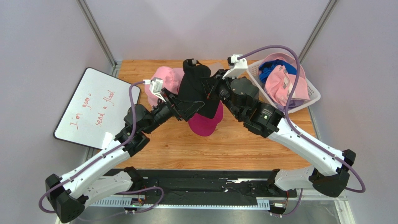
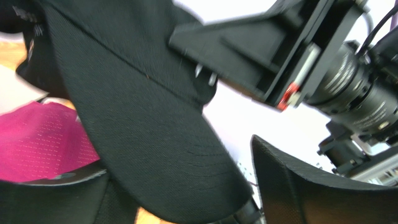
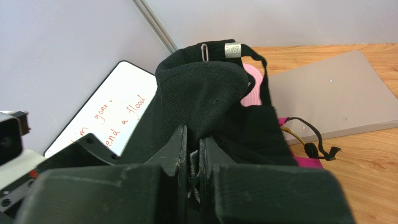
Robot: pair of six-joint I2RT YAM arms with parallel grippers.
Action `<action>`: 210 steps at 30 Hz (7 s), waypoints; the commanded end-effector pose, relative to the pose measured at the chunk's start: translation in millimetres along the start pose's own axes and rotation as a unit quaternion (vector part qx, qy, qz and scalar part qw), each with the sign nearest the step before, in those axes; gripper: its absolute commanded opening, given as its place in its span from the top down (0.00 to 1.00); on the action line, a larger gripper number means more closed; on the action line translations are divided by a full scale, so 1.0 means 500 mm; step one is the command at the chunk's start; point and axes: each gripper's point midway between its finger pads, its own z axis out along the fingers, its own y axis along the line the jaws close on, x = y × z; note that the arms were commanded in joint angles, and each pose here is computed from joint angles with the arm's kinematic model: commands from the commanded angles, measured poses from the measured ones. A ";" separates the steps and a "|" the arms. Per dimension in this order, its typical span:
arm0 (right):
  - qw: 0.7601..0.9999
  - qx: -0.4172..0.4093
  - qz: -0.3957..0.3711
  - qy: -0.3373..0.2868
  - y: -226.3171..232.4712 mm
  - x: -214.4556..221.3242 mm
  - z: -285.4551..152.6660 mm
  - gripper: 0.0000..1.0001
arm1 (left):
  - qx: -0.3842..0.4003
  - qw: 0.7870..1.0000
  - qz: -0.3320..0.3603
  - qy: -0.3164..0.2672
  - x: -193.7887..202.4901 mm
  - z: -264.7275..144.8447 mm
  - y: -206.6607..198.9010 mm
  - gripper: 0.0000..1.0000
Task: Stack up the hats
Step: Stack the hat on the hat.
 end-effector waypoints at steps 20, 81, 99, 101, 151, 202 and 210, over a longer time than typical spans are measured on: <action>0.998 -0.049 -0.018 -0.045 0.025 -0.080 -0.073 0.67 | 0.035 0.996 0.069 -0.040 -0.114 -0.036 -0.084 1.00; 0.939 -0.298 -0.168 0.044 -0.050 -0.070 -0.280 1.00 | 0.158 0.980 0.064 0.102 -0.069 -0.170 -0.077 1.00; 0.965 -0.189 -0.112 0.141 -0.130 -0.042 -0.068 1.00 | 0.016 0.995 0.011 0.095 0.028 -0.171 0.100 1.00; 0.964 -0.188 -0.105 0.155 -0.133 -0.033 -0.040 1.00 | 0.009 0.995 -0.001 0.098 0.043 -0.172 0.117 1.00; 0.957 -0.034 -0.053 0.284 -0.332 0.095 0.195 0.62 | -0.110 0.976 -0.151 0.108 0.231 -0.153 0.382 1.00; 0.964 -0.070 -0.036 0.255 -0.293 0.090 0.204 1.00 | -0.138 0.984 -0.050 0.101 0.171 -0.158 0.368 0.56; 0.969 -0.053 -0.055 0.234 -0.280 0.052 0.171 1.00 | -0.108 0.989 -0.054 0.087 0.146 -0.142 0.339 1.00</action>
